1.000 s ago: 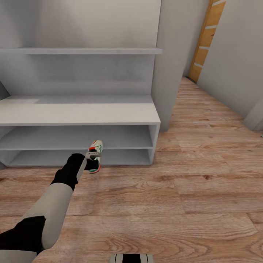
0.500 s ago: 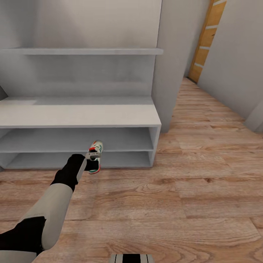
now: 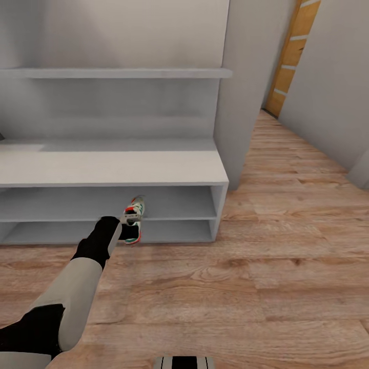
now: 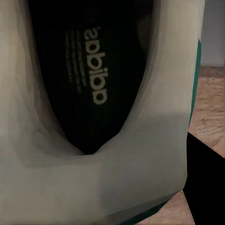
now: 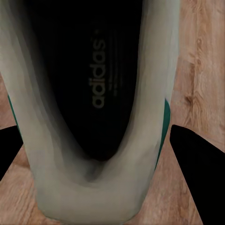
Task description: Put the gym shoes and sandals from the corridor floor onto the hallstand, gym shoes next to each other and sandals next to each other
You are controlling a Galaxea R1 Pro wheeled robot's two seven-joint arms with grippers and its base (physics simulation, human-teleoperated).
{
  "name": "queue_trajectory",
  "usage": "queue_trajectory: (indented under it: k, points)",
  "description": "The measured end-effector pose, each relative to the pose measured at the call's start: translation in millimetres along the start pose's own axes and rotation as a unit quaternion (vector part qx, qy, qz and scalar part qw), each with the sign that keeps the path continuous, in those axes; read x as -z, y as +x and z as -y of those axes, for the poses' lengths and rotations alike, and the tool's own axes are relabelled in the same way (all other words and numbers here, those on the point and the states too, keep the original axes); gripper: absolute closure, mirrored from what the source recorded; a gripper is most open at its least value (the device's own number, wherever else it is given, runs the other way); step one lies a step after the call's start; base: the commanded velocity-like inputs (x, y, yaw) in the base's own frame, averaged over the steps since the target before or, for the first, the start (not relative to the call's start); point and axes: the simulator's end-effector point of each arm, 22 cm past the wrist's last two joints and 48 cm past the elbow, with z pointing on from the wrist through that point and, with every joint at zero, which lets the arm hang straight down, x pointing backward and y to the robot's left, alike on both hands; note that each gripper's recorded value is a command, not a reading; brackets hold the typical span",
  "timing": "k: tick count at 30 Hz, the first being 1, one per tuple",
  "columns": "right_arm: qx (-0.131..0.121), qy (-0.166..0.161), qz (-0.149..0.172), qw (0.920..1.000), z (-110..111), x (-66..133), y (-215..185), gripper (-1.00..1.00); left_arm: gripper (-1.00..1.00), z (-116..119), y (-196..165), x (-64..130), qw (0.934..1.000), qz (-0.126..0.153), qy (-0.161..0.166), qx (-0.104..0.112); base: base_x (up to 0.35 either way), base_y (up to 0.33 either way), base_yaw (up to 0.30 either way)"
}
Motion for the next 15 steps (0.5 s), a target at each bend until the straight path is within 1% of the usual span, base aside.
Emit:
queue_trajectory:
  k: [15]
  points:
    - [0.000, 0.000, 0.000, 1.0000, -0.3, 0.0, 0.1, 1.00, 1.00, 0.0, -0.1, 0.1, 1.0000, 0.000, 0.000, 0.000, 0.342, 0.000, 0.000]
